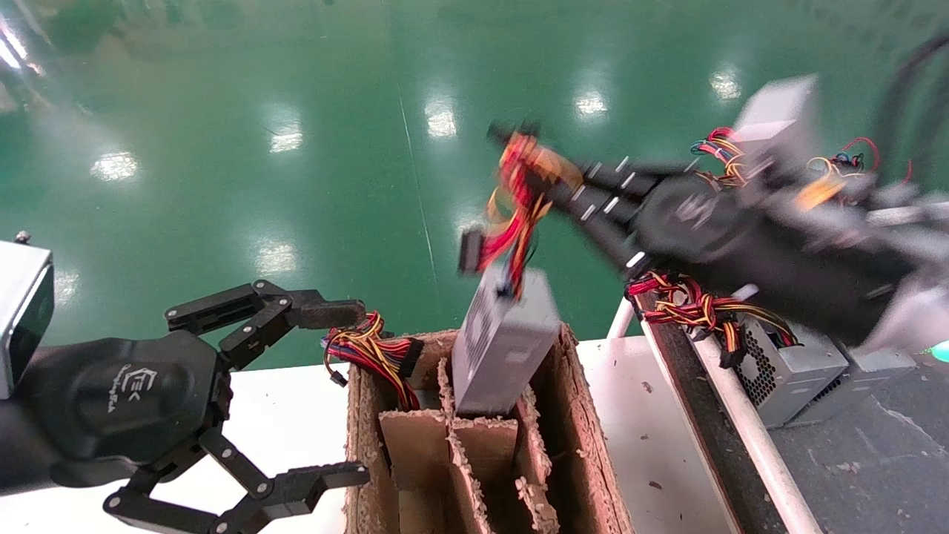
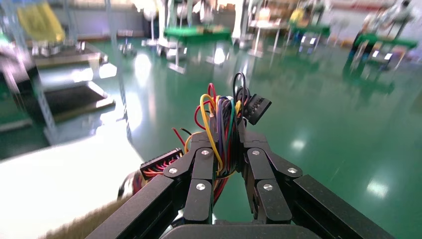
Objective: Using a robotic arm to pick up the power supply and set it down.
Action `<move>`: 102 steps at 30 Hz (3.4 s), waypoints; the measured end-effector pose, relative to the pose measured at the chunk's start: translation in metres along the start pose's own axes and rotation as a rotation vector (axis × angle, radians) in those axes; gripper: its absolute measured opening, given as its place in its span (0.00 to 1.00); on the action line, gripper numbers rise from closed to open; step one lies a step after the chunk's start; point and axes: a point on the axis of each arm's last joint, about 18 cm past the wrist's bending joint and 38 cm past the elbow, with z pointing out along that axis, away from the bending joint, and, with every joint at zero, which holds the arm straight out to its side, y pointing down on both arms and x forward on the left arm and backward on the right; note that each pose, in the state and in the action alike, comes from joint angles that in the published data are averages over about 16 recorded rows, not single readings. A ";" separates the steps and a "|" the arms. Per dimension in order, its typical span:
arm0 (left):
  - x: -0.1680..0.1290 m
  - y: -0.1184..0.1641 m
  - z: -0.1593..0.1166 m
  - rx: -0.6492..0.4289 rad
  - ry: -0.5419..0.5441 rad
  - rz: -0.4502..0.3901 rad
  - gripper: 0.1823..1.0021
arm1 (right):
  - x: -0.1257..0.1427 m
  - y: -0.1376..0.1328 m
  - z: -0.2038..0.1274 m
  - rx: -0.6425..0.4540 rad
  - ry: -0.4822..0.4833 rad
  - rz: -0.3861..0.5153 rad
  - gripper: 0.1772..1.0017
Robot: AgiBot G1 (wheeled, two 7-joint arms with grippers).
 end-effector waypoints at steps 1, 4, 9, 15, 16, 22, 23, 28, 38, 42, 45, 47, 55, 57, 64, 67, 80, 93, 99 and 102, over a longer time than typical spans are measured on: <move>0.000 0.000 0.000 0.000 0.000 0.000 1.00 | 0.006 -0.011 -0.006 0.017 0.011 -0.012 0.09; 0.000 0.000 0.000 0.000 0.000 0.000 1.00 | 0.024 -0.046 -0.026 0.059 0.051 -0.050 0.09; 0.000 0.000 0.000 0.000 0.000 0.000 1.00 | 0.055 -0.100 -0.061 0.095 0.157 -0.134 0.09; 0.000 0.000 0.000 0.000 0.000 0.000 1.00 | 0.093 -0.145 -0.110 0.058 0.343 -0.267 0.09; 0.000 0.000 0.000 0.000 0.000 0.000 1.00 | 0.098 -0.151 -0.119 0.045 0.376 -0.288 0.09; 0.000 0.000 0.000 0.000 0.000 0.000 1.00 | 0.129 -0.163 -0.174 -0.082 0.563 -0.394 0.09; 0.000 0.000 0.000 0.000 0.000 0.000 1.00 | 0.133 -0.163 -0.184 -0.109 0.590 -0.406 0.09; 0.000 0.000 0.000 0.000 0.000 0.000 1.00 | 0.148 -0.149 -0.230 -0.250 0.688 -0.428 0.09; 0.000 0.000 0.000 0.000 0.000 0.000 1.00 | 0.141 -0.100 -0.303 -0.501 0.701 -0.351 0.09; 0.000 0.000 0.000 0.000 0.000 0.000 1.00 | 0.129 -0.084 -0.318 -0.567 0.651 -0.311 0.09; 0.000 0.000 0.000 0.000 0.000 0.000 1.00 | 0.120 -0.073 -0.323 -0.599 0.609 -0.285 0.09; 0.000 0.000 0.000 0.000 0.000 0.000 1.00 | 0.115 -0.067 -0.324 -0.615 0.581 -0.270 0.09; 0.000 0.000 0.000 0.000 0.000 0.000 1.00 | 0.101 -0.046 -0.310 -0.632 0.495 -0.235 0.09; 0.000 0.000 0.000 0.000 0.000 0.000 1.00 | 0.099 -0.041 -0.305 -0.631 0.480 -0.232 0.09; 0.000 0.000 0.000 0.000 0.000 0.000 1.00 | 0.093 -0.029 -0.288 -0.627 0.447 -0.232 0.09; 0.000 0.000 0.000 0.000 0.000 0.000 1.00 | 0.091 -0.025 -0.282 -0.623 0.443 -0.233 0.09; 0.000 0.000 0.000 0.000 0.000 0.000 1.00 | 0.086 -0.012 -0.259 -0.598 0.433 -0.224 0.09; 0.000 0.000 0.000 0.000 0.000 0.000 1.00 | 0.085 -0.009 -0.253 -0.593 0.439 -0.217 0.10; 0.000 0.000 0.000 0.000 0.000 0.000 1.00 | 0.086 -0.015 -0.253 -0.575 0.446 -0.209 0.13; 0.000 0.000 0.000 0.000 0.000 0.000 1.00 | 0.086 -0.019 -0.252 -0.555 0.445 -0.206 0.17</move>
